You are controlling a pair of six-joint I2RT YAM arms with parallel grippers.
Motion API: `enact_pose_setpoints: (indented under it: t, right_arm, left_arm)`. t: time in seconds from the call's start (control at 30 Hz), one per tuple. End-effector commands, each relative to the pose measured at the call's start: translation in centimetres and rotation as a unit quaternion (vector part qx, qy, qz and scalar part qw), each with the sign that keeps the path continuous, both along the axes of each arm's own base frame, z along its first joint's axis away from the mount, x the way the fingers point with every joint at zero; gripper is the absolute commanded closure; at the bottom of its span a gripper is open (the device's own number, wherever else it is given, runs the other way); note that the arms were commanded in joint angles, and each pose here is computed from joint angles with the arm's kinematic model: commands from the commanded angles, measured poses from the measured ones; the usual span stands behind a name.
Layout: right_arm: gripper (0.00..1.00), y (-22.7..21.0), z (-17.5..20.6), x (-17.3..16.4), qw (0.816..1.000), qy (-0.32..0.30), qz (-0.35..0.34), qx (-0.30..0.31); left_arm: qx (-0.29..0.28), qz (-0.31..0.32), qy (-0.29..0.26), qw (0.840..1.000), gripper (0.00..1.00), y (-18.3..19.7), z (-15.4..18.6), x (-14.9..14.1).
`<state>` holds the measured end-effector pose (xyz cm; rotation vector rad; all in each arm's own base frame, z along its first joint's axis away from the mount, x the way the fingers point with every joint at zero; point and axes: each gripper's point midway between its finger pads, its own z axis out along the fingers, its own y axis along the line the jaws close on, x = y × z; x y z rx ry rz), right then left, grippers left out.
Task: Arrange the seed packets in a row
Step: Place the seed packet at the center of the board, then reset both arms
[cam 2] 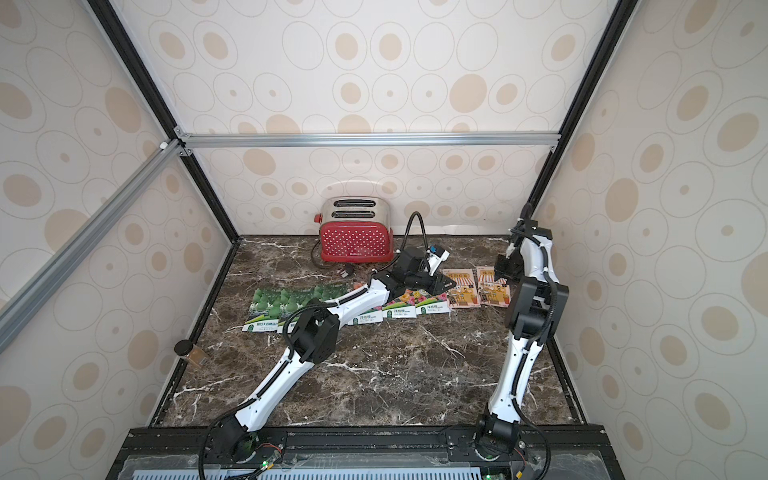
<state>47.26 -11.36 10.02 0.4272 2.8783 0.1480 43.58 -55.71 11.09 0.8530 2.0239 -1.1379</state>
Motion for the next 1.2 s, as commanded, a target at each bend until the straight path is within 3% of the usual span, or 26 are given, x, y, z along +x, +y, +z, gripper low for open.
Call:
enact_pose_setpoints:
  t: [0.0, 0.03, 0.07, 0.1, 0.13, 0.2, 0.27, 0.4, 0.5, 0.6, 0.77, 0.83, 0.9, 1.03, 1.07, 1.17]
  right_arm:
    - [0.5, 5.6, 4.8, 1.7, 0.989, -0.109, 0.102, -0.004]
    - [0.45, 6.7, 5.5, 1.4, 0.986, -0.126, 0.113, -0.003]
    - [0.33, 7.8, 6.2, 1.0, 0.983, -0.141, 0.122, 0.003]
    - [0.3, 8.7, 6.9, 0.6, 0.979, -0.157, 0.13, 0.009]
    - [0.13, 9.6, 7.6, 0.2, 0.975, -0.175, 0.138, 0.014]
    - [0.0, 11.3, 8.9, -1.1, 0.965, -0.208, 0.155, 0.025]
    - [0.0, 13.0, 9.5, -2.9, 0.958, -0.232, 0.167, 0.032]
    - [0.0, 14.7, 9.8, -6.5, 0.946, -0.277, 0.167, 0.034]
    - [0.0, 14.6, 9.3, -8.8, 0.939, -0.316, 0.131, 0.025]
    - [0.0, 14.3, 8.5, -10.4, 0.926, -0.363, 0.099, -0.004]
    - [0.0, 15.6, 7.5, -12.2, 0.891, -0.422, 0.139, -0.089]
    - [0.0, 16.4, 7.2, -12.6, 0.877, -0.432, 0.165, -0.128]
    - [0.0, 16.1, 6.8, -12.9, 0.877, -0.427, 0.163, -0.149]
    - [0.0, 15.6, 6.2, -13.2, 0.874, -0.443, 0.139, -0.146]
    - [0.0, 15.4, 6.1, -13.3, 0.873, -0.447, 0.13, -0.149]
    - [0.0, 14.5, 5.3, -13.5, 0.872, -0.448, 0.11, -0.164]
  left_arm:
    - [0.035, 0.041, -0.077, 0.996, 0.67, 3.0, 4.8, 0.4]
    - [0.045, 0.058, -0.086, 0.994, 0.66, 4.2, 5.2, 0.3]
    - [0.05, 0.072, -0.091, 0.992, 0.64, 5.5, 5.9, 0.3]
    - [0.056, 0.088, -0.094, 0.99, 0.62, 6.7, 6.5, 0.3]
    - [0.068, 0.108, -0.094, 0.987, 0.61, 8.3, 6.7, 0.3]
    - [0.09, 0.147, -0.105, 0.979, 0.6, 11.5, 7.6, 0.1]
    - [0.118, 0.188, -0.116, 0.968, 0.57, 15.2, 8.2, -0.5]
    - [0.162, 0.283, -0.136, 0.935, 0.38, 23.0, 8.9, -1.9]
    - [0.188, 0.357, -0.157, 0.901, 0.2, 28.7, 9.5, -3.2]
    - [0.225, 0.419, -0.168, 0.864, 0.12, 34.2, 9.5, -4.4]
    - [0.253, 0.487, -0.156, 0.822, 0.1, 42.5, 8.7, -6.3]
    - [0.263, 0.509, -0.186, 0.798, 0.1, 45.4, 8.6, -7.4]
    - [0.267, 0.552, -0.221, 0.758, 0.05, 48.5, 8.8, -9.0]
    - [0.273, 0.613, -0.23, 0.705, 0.02, 53.9, 8.9, -11.6]
    - [0.272, 0.623, -0.236, 0.694, 0.01, 54.8, 8.9, -12.2]
    - [0.283, 0.623, -0.248, 0.685, 0.01, 56.3, 8.2, -13.5]
